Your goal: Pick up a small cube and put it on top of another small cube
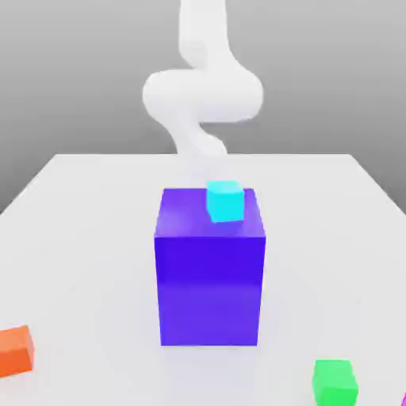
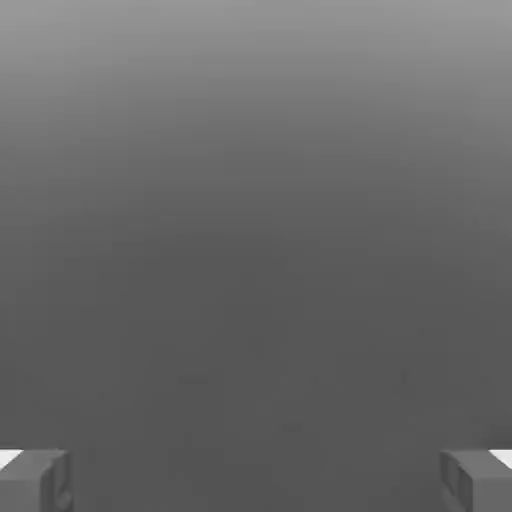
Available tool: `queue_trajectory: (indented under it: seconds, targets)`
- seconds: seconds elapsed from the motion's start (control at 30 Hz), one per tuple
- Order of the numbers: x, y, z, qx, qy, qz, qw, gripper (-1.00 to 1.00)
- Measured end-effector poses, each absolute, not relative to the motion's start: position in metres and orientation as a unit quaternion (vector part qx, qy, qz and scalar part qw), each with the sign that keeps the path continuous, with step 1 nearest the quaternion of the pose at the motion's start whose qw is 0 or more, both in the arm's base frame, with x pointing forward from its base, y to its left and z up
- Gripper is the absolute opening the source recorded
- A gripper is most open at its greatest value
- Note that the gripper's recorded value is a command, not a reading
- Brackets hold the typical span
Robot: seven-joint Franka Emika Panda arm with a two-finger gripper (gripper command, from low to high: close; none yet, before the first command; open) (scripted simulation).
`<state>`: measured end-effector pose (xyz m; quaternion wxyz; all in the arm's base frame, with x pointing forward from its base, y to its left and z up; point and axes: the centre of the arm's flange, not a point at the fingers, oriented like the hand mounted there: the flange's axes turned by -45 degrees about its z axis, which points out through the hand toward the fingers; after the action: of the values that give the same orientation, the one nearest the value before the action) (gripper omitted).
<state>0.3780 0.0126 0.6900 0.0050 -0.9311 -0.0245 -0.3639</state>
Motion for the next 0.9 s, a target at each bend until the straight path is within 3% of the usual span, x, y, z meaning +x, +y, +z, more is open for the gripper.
queue_trajectory:
  seconds: [0.47, 0.9]
  targets:
    - [0.517, 0.119, 0.526, -0.954, -0.207, -0.215, 0.012, 0.0]
    - [0.554, 0.237, 0.315, -0.925, -0.374, -0.074, 0.007, 0.0]
